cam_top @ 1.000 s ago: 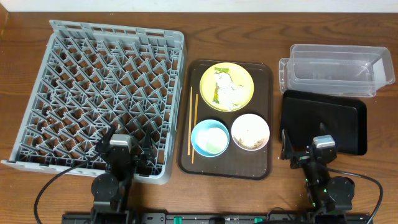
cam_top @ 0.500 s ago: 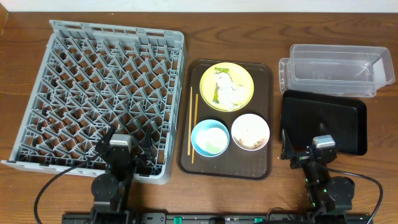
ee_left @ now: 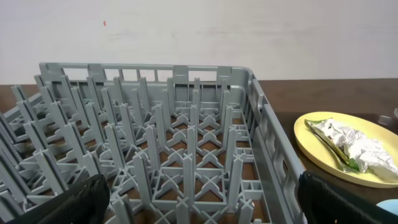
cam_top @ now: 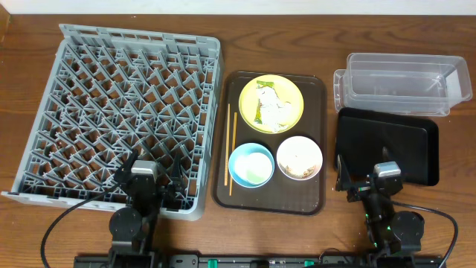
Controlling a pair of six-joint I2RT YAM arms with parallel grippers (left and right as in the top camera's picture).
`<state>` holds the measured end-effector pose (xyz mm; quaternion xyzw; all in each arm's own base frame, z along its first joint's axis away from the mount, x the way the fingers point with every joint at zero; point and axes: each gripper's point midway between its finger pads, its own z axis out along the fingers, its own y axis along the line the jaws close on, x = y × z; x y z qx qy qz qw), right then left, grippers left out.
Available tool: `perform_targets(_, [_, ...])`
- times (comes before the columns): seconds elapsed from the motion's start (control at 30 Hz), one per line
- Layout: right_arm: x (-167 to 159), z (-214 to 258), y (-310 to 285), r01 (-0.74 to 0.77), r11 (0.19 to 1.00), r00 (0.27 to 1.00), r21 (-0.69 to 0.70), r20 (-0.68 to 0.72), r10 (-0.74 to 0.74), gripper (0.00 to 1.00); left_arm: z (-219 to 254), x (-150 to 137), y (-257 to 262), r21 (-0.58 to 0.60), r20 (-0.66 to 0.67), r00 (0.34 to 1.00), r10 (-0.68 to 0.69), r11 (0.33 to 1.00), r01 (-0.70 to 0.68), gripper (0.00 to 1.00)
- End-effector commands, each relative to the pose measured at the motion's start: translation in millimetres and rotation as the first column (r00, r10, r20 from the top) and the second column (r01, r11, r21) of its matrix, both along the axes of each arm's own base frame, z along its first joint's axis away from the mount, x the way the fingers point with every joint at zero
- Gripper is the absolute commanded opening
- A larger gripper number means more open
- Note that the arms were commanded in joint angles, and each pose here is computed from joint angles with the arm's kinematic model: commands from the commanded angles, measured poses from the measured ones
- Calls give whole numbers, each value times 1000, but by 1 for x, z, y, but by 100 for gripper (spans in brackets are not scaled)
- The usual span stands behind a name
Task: Sort waste into correct bins and load items into the dishwasher
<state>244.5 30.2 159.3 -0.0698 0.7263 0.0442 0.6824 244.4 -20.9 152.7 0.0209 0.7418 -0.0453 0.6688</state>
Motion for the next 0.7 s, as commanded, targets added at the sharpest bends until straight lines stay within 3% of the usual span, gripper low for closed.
perform_targets(0.0, [-1,-1,4,-19,1000,1000,-10,-2,19,99,-14,-1,-1,14,-45,999,-10,1000,11,97])
perform_targets(0.67, [-1,1,5,-23,1000,1000,17,2,23,99,-14,-1,-1,13,-45,999,-11,1000,11,97])
